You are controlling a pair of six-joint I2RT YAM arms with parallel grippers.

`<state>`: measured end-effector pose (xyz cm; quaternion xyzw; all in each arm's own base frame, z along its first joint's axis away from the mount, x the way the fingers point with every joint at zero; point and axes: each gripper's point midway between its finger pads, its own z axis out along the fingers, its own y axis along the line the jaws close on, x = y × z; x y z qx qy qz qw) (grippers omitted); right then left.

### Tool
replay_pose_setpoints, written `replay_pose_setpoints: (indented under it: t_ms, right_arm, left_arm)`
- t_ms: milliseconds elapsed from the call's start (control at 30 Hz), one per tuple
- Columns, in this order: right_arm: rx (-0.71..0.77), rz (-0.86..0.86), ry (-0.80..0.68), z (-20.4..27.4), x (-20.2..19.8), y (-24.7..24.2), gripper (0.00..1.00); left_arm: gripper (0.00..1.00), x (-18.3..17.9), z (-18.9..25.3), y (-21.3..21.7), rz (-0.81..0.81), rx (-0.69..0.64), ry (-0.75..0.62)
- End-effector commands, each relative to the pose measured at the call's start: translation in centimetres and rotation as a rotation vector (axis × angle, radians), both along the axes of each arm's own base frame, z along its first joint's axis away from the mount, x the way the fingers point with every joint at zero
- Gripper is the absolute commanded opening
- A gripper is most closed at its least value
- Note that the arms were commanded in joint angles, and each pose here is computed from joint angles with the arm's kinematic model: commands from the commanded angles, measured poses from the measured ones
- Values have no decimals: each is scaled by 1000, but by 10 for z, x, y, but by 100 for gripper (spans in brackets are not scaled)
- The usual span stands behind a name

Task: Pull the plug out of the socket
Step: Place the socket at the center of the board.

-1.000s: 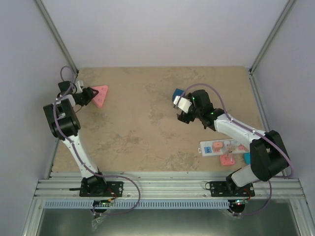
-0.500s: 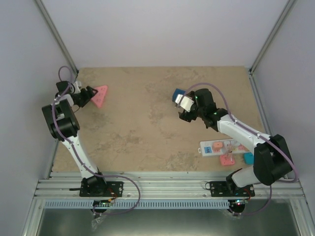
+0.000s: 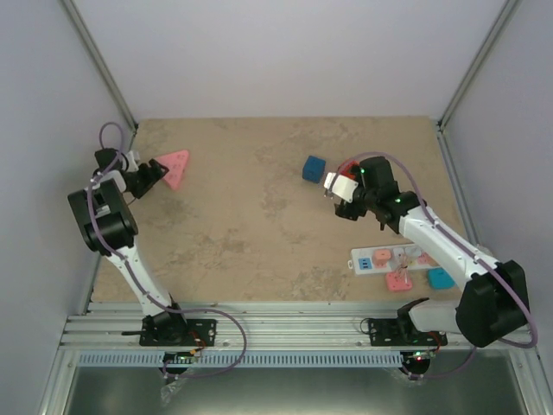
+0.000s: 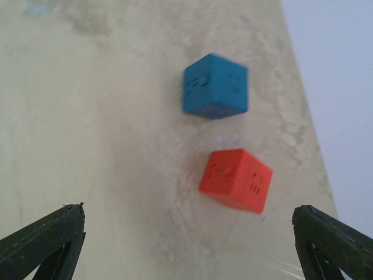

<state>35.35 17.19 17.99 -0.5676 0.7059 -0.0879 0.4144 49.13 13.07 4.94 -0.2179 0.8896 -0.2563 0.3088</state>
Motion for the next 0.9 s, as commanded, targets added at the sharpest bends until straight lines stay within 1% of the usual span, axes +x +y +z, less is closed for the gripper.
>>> replay_pose_setpoints:
  t_ms: [0, 67, 200, 300, 467, 533, 800, 867]
  right_arm:
    - [-163, 97, 122, -25, -39, -20, 98]
    - [-210, 167, 172, -33, -64, -27, 98]
    - [-255, 262, 258, -42, -101, -35, 98]
    - [-298, 292, 358, -58, -123, -43, 98]
    - [-418, 264, 472, -99, -144, -66, 98]
    - [-457, 254, 492, -111, -149, -72, 98]
    - [-490, 279, 570, -131, -168, -68, 98]
    - [-517, 249, 550, -139, -163, -71, 98]
  left_arm:
    - [95, -18, 7, 10, 32, 49, 30]
    - [95, -23, 11, 10, 34, 69, 33]
    - [96, -33, 16, 13, 44, 118, 52]
    - [96, -40, 16, 15, 48, 130, 79]
    - [96, -51, 29, 10, 32, 141, 78]
    - [99, -54, 42, 7, 19, 152, 55]
    - [100, -69, 95, -6, -16, 192, -45]
    - [100, -73, 104, -9, -22, 198, -60]
